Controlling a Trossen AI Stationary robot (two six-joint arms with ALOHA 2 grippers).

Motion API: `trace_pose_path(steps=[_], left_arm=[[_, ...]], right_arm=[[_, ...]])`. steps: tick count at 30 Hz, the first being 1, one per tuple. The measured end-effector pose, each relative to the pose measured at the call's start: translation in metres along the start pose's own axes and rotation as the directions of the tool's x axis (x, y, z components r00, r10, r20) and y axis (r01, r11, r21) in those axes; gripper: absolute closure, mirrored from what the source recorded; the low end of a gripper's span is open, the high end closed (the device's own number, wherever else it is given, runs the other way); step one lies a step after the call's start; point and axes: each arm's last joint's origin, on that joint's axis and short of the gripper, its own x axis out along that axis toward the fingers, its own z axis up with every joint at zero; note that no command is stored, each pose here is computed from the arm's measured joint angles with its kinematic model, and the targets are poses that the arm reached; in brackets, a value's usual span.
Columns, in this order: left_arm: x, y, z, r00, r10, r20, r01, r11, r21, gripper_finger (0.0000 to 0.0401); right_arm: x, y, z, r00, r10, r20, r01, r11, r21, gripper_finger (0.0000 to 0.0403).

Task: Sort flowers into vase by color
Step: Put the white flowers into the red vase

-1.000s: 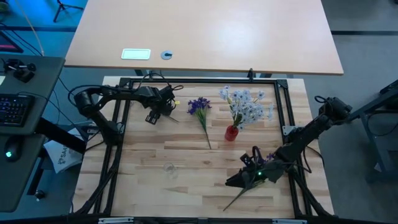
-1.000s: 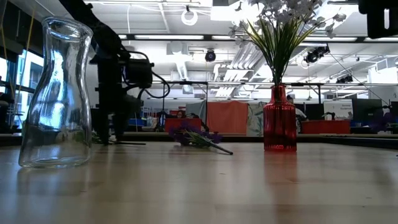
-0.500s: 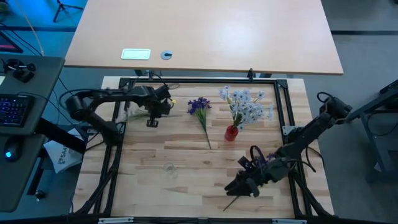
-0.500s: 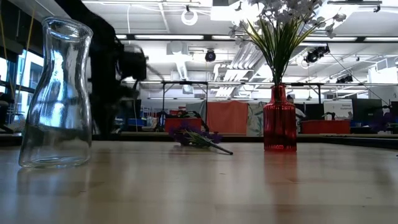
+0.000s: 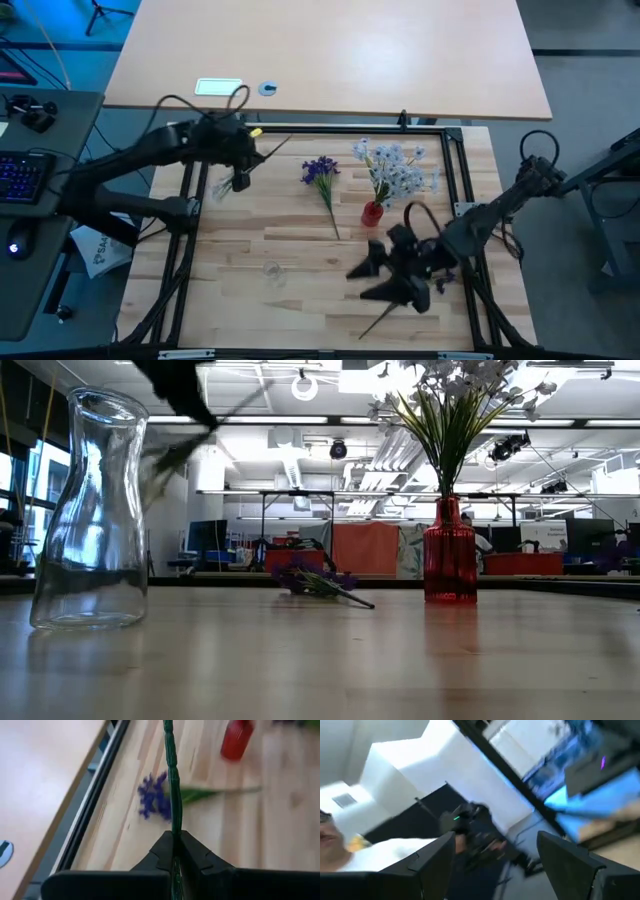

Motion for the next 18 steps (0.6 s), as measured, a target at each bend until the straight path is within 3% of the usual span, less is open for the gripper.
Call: trace_pose_path(steps=[4,7,9,11,14,18], left_arm=[[-0.031,-0.018,0.027,0.987,-0.081,0.138,0.108,0.974,-0.201,0.0401],[-0.045,-0.031,0.044,0.938,-0.236,0.255,0.318,0.879,-0.355,0.0401],[-0.052,-0.040,0.053,0.887,-0.320,0.334,0.441,0.802,-0.403,0.0401],[-0.058,-0.046,0.062,0.834,-0.363,0.416,0.532,0.731,-0.427,0.0401],[-0.062,-0.052,0.067,0.796,-0.386,0.467,0.593,0.649,-0.476,0.0401],[-0.054,-0.056,0.072,0.793,-0.396,0.463,0.608,0.557,-0.566,0.0401]], right_arm=[[0.005,0.007,0.043,0.998,-0.049,0.040,0.056,0.981,-0.184,0.0128],[0.006,0.006,0.072,0.986,-0.160,0.038,0.164,0.940,-0.300,0.0128],[0.011,0.002,0.083,0.959,-0.284,0.008,0.261,0.869,-0.420,0.0128],[0.019,-0.004,0.090,0.913,-0.406,-0.024,0.322,0.757,-0.569,0.0128],[0.034,-0.014,0.092,0.826,-0.561,-0.046,0.327,0.545,-0.772,0.0128],[0.056,-0.022,0.096,0.699,-0.712,0.060,0.290,0.206,-0.935,0.0128]])
